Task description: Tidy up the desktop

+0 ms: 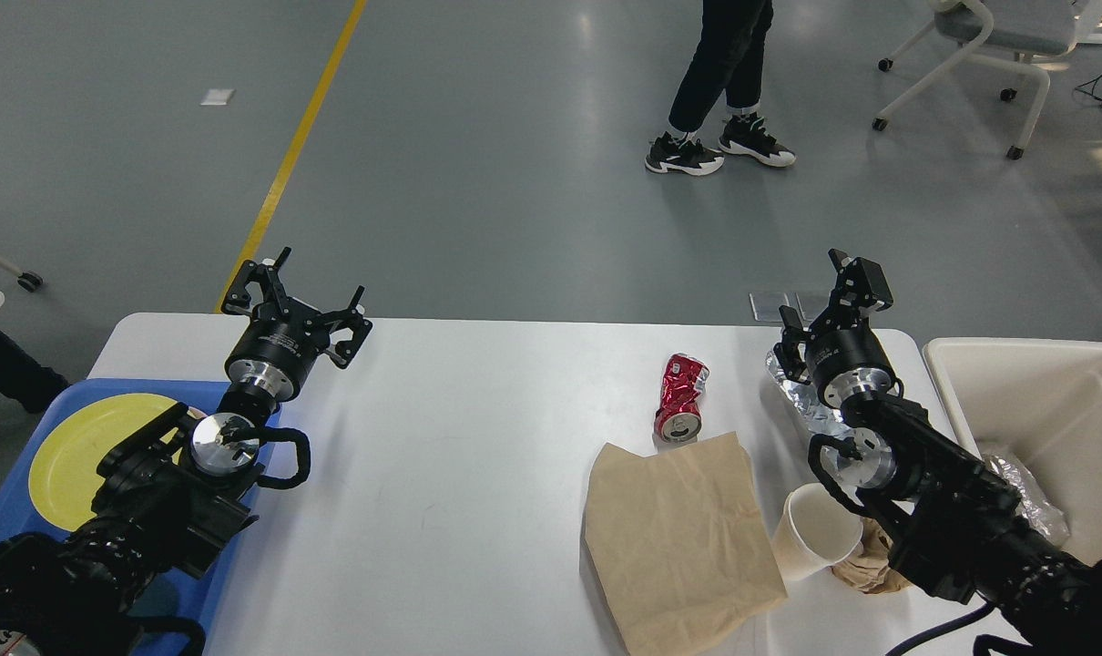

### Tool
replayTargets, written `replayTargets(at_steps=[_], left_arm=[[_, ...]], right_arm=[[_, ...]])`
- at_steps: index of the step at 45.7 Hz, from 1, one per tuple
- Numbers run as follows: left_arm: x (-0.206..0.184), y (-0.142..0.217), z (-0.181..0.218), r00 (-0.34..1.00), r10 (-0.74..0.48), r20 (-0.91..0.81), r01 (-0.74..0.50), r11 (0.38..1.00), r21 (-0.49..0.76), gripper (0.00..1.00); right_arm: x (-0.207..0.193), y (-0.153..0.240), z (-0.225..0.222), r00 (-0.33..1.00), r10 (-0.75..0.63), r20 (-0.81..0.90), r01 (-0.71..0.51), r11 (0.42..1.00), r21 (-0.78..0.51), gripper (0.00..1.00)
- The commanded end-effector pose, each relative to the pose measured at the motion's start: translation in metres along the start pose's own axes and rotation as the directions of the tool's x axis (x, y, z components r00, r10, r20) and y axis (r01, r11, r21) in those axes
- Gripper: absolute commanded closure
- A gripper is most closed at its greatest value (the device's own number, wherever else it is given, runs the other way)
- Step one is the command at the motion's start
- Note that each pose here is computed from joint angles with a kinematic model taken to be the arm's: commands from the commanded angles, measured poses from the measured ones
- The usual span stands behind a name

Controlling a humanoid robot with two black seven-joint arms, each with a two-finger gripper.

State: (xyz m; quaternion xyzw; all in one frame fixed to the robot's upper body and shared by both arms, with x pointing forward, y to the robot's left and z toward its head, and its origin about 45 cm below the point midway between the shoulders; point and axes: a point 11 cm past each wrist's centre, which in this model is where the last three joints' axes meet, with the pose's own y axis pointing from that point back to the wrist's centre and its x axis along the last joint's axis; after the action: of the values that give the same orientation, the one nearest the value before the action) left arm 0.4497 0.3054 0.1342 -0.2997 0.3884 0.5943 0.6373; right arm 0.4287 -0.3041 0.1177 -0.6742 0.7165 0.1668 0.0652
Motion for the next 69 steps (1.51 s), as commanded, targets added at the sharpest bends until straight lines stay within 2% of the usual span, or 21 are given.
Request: replayTargets(at_steps=[1,69], left_arm=[[0.0019,0.0027,0.0000,1.000,-0.012,-0.009,0.012,1.000,-0.003,0.04],[0.0023,0.0032,-0.0003,1.000,-0.014,-0.009,0.014,1.000,-0.003,0.04]], right_arm=[[-0.0003,0.0001,0.0002,1.000,-0.001,-0.001,0.001,1.000,-0.001,0.00],[-0.0019,-0.0024,-0.0029,1.000,-0.001,0.000,0.001,1.000,0.000,0.00]])
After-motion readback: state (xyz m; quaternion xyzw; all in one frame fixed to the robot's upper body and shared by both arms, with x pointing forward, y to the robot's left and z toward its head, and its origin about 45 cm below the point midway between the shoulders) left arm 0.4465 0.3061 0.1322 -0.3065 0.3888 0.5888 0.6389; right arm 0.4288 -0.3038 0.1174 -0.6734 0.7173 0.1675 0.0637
